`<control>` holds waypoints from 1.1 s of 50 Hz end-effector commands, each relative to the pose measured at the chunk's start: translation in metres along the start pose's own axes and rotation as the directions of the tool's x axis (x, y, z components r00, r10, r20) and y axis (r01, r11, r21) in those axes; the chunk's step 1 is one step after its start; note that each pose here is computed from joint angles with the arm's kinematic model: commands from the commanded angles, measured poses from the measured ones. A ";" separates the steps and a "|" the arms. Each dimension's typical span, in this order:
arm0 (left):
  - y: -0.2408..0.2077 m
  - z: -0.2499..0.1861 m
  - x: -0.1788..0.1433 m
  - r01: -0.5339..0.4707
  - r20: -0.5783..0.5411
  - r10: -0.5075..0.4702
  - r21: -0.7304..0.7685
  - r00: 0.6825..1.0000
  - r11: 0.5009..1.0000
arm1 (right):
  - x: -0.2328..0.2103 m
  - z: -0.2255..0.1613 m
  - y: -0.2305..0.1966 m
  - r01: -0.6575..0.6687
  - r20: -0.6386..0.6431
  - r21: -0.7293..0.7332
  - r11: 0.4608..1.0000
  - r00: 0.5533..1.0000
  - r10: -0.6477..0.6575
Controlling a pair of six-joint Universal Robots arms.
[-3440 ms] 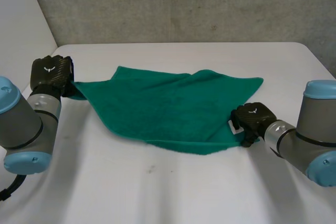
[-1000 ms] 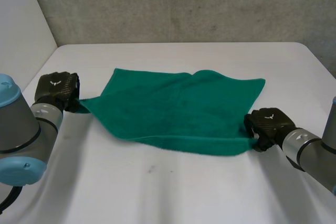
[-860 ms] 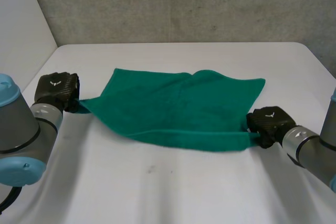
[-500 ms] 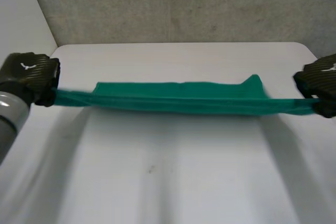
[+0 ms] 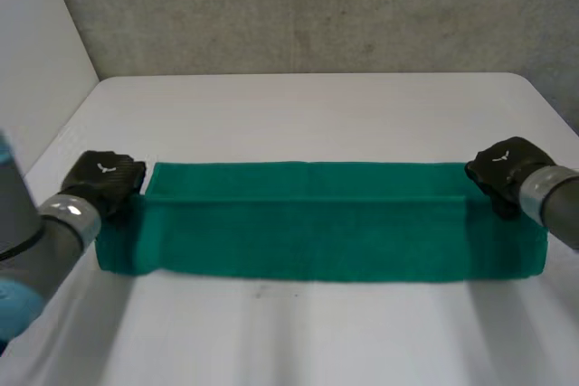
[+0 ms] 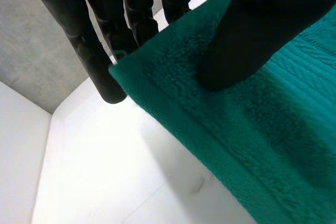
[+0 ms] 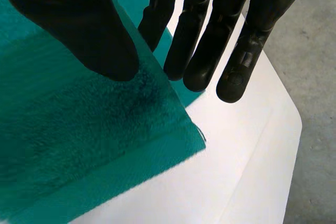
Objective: Fold the towel.
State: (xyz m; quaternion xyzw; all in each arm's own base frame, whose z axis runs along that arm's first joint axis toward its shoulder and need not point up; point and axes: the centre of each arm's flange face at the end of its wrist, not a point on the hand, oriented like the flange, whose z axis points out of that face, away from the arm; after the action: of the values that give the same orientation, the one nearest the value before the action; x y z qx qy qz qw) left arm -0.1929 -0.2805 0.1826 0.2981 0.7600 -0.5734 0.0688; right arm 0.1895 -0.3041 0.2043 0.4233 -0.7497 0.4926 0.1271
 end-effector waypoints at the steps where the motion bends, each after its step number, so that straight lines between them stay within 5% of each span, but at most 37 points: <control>1: -0.004 0.057 0.016 -0.009 0.061 0.005 0.070 0.998 0.998 | -0.006 0.075 0.012 0.009 -0.083 0.066 0.998 0.997 -0.003; 14: -0.005 0.121 0.022 -0.024 0.165 0.004 0.123 0.986 0.992 | -0.011 0.134 -0.002 0.062 -0.184 0.186 0.981 0.983 -0.027; 26: -0.011 0.126 0.056 -0.044 0.106 0.016 0.264 0.994 0.964 | -0.006 0.158 0.002 0.030 -0.265 0.170 0.985 0.964 0.016; 41: -0.034 0.071 0.044 -0.031 0.102 0.002 0.286 0.995 0.958 | 0.016 0.070 -0.013 -0.237 -0.192 0.210 0.949 0.941 0.278; 49: -0.021 0.045 0.047 -0.029 0.079 0.010 0.250 0.997 0.968 | 0.003 0.040 0.046 -0.379 -0.004 0.024 0.925 0.925 0.379; 55: -0.017 0.042 0.050 -0.030 0.071 0.013 0.237 0.997 0.971 | 0.005 0.046 0.061 -0.400 -0.001 0.022 0.916 0.916 0.401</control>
State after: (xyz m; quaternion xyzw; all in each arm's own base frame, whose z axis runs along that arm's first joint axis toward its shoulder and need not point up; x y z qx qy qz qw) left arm -0.2536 -0.3084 0.1656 0.2890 0.6742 -0.6764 0.0656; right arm 0.1638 -0.3348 0.1603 0.2673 -0.8069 0.5256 0.0346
